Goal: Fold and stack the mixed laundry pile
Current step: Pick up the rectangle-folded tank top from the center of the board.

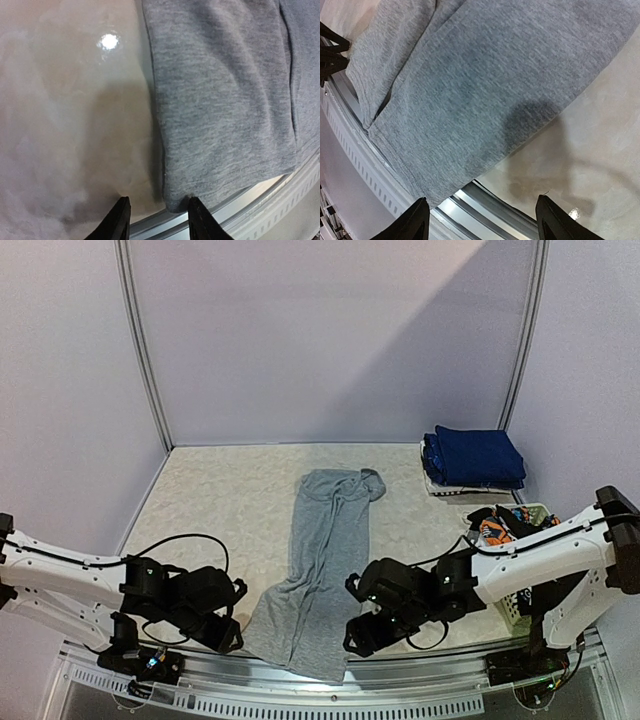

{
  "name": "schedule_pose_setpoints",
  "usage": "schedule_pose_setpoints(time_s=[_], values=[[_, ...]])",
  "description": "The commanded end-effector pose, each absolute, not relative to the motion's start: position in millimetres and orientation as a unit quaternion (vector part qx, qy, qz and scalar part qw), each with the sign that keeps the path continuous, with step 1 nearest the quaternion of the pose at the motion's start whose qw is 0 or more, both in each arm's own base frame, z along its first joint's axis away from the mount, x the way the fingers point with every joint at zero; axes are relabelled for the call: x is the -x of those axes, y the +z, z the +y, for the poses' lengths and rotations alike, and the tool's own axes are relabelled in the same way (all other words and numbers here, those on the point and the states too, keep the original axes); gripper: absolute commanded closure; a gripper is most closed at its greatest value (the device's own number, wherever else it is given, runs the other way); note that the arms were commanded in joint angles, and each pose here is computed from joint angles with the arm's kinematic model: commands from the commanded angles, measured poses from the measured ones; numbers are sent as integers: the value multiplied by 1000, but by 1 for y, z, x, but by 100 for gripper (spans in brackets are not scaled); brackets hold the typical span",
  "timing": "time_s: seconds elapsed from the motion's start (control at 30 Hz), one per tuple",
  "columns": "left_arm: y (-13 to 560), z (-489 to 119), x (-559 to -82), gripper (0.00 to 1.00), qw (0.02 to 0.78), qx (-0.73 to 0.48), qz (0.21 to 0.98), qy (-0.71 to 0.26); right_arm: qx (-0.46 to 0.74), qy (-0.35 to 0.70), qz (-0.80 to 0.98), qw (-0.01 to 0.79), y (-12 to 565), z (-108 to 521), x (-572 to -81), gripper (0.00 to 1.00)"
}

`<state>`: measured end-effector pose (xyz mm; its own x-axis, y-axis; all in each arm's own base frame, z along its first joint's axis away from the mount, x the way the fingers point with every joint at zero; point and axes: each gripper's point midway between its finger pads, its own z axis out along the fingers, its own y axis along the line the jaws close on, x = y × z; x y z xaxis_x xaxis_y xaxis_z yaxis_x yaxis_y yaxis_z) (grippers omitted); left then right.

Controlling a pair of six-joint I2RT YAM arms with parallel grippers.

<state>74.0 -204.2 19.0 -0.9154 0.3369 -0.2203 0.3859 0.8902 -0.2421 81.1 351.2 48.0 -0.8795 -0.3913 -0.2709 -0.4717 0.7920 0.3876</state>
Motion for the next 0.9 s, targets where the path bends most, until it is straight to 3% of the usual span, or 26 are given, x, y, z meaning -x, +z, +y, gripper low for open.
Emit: schedule_pose_setpoints(time_s=[0.0,0.23,0.63,0.87], values=[[13,-214,-67,63,80,-191,965,-159,221,231,945,71,33,351,-71,27],[7,-235,-61,95,85,-197,956,-201,222,262,937,66,36,363,-50,29],[4,-243,-49,100,90,-214,951,-203,217,290,932,17,21,384,-6,44],[2,-240,-52,100,103,-207,952,-199,211,255,944,9,4,375,-5,67]])
